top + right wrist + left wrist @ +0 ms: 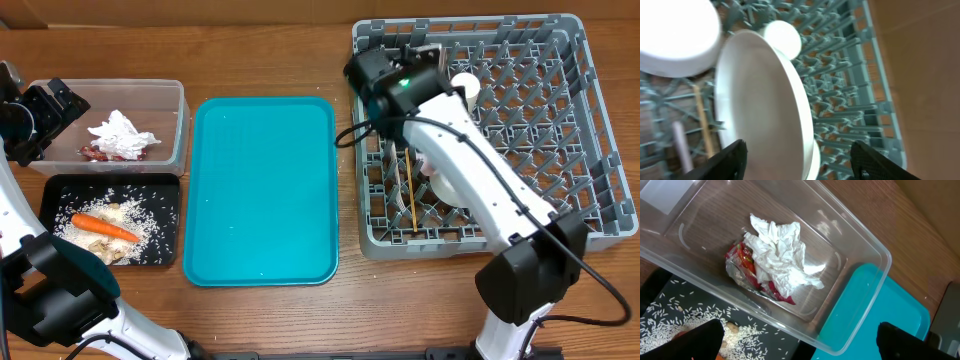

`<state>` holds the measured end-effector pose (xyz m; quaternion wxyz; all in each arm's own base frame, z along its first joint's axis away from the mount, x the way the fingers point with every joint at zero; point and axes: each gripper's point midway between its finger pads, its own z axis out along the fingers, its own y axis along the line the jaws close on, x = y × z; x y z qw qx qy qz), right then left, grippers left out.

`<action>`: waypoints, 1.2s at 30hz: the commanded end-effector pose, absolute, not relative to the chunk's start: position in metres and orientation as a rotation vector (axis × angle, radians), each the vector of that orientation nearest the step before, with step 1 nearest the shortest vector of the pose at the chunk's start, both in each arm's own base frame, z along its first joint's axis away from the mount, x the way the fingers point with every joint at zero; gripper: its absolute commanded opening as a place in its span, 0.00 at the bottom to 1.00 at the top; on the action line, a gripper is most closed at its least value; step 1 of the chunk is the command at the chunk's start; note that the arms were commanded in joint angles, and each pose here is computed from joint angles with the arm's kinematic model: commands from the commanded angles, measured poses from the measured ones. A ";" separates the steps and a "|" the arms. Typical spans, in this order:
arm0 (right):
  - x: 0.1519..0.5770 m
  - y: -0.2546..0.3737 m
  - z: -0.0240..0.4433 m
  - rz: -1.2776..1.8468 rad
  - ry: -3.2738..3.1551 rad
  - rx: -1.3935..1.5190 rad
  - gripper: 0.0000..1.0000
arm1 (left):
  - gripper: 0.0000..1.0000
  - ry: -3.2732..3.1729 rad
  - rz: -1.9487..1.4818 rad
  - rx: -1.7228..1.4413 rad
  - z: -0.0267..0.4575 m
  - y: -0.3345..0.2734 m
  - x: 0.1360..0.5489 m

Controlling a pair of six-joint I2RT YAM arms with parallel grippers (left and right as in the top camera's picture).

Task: Sort waste into correct bins and load items into the dishwasher rack
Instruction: 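Lower the pink plate upright between the rack tines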

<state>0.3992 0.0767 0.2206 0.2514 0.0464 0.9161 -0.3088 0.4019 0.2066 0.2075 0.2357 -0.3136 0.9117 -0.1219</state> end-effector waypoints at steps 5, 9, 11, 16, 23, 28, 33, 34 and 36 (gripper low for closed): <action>0.395 0.082 0.291 -0.393 2.500 0.189 0.71 | 1.00 2.510 -0.339 -0.870 0.203 0.205 0.403; 0.388 0.080 0.312 -0.156 2.527 0.129 0.71 | 1.00 2.510 -0.339 -0.870 0.203 0.205 0.403; 0.385 0.073 0.317 -0.076 2.533 0.158 0.71 | 1.00 2.510 -0.339 -0.870 0.203 0.205 0.403; 0.377 0.047 0.315 -0.028 2.576 0.250 1.00 | 1.00 2.510 -0.339 -0.870 0.203 0.205 0.403; 0.375 0.037 0.313 -0.044 2.587 0.283 1.00 | 1.00 2.510 -0.339 -0.870 0.203 0.205 0.403; 0.375 0.037 0.313 -0.044 2.587 0.283 1.00 | 1.00 2.510 -0.339 -0.870 0.203 0.205 0.403; 0.375 0.037 0.313 -0.044 2.587 0.283 1.00 | 1.00 2.510 -0.339 -0.870 0.203 0.205 0.403; 0.375 0.037 0.313 -0.044 2.587 0.283 1.00 | 1.00 2.510 -0.339 -0.870 0.203 0.205 0.403; 0.375 0.037 0.313 -0.044 2.587 0.283 1.00 | 1.00 2.510 -0.339 -0.870 0.203 0.205 0.403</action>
